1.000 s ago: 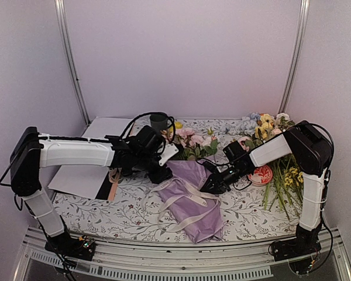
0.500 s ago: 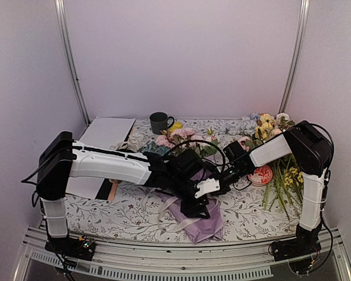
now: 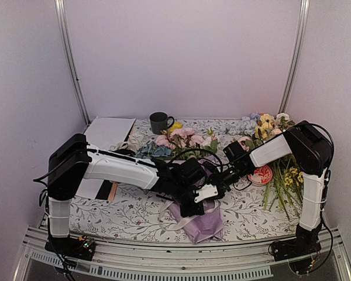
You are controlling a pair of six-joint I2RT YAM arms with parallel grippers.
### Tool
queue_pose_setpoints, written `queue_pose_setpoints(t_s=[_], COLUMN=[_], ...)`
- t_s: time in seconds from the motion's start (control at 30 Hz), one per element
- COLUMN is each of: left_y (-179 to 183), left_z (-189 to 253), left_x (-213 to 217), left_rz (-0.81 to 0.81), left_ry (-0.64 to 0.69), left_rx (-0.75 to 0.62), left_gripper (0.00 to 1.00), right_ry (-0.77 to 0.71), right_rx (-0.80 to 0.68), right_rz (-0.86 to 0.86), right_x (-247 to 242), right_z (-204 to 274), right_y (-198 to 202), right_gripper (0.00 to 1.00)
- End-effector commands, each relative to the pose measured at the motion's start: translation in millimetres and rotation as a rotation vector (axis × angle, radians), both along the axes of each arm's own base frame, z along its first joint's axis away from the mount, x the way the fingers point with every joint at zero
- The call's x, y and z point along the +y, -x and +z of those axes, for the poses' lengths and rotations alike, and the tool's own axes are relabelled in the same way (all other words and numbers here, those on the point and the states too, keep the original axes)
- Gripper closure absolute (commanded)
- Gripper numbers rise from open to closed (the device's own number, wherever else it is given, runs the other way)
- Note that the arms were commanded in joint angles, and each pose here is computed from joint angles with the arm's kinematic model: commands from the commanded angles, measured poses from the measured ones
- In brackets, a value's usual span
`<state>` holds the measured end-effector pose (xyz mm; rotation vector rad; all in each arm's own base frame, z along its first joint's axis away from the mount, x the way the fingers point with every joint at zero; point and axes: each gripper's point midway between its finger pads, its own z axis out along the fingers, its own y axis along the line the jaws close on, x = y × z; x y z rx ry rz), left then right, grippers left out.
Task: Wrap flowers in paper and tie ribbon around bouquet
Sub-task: Cross the ribbon over the folded bouquet.
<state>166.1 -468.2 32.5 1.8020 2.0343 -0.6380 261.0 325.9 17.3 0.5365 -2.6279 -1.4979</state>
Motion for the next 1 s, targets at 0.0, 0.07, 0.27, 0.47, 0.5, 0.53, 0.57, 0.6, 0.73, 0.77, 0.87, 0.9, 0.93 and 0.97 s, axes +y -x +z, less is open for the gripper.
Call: queue_pose_setpoints(t_s=[0.0, 0.07, 0.27, 0.47, 0.5, 0.53, 0.57, 0.6, 0.73, 0.77, 0.87, 0.9, 0.93, 0.97], left_y=[-18, -26, -69, -133, -147, -160, -170, -182, -220, -226, -236, -235, -233, -231], left_z=[55, 85, 161, 186, 184, 181, 177, 170, 135, 125, 76, 70, 68, 68], left_x=[-6, -4, 11, 42, 50, 57, 63, 69, 84, 86, 91, 90, 90, 89], left_rz=[0.031, 0.043, 0.105, 0.31, 0.358, 0.405, 0.442, 0.483, 0.614, 0.636, 0.671, 0.669, 0.663, 0.656], left_ry=[0.125, 0.195, 0.406, 0.498, 0.502, 0.499, 0.489, 0.467, 0.329, 0.293, 0.15, 0.124, 0.114, 0.115], left_rx=[-0.071, -0.079, -0.127, -0.221, -0.232, -0.239, -0.245, -0.26, -0.298, -0.294, -0.238, -0.223, -0.21, -0.2], left_gripper=[1.0, 1.0, 1.0, 1.0, 1.0, 1.0, 1.0, 1.0, 1.0, 1.0, 0.98, 0.9, 0.78, 0.71], right_ry=[0.091, 0.092, 0.098, 0.102, 0.102, 0.101, 0.1, 0.099, 0.097, 0.097, 0.096, 0.096, 0.095, 0.096], right_rx=[0.044, 0.046, 0.054, 0.061, 0.062, 0.063, 0.063, 0.062, 0.061, 0.06, 0.06, 0.059, 0.058, 0.058], right_rz=[-0.008, -0.009, -0.011, -0.013, -0.013, -0.013, -0.013, -0.01, -0.011, -0.011, -0.012, -0.012, -0.013, -0.013], right_x=[-12, -12, -12, -13, -13, -13, -13, -13, -13, -13, -13, -13, -13, -13], right_z=[-27, -29, -32, -34, -34, -34, -34, -33, -32, -32, -31, -31, -30, -30], right_y=[13, 13, 13, 14, 15, 15, 15, 15, 15, 15, 15, 15, 15, 15], right_gripper=[0.78, 0.78, 0.78, 0.78, 0.78, 0.78, 0.78, 0.78, 0.78, 0.78, 0.78, 0.78, 0.78, 0.78])
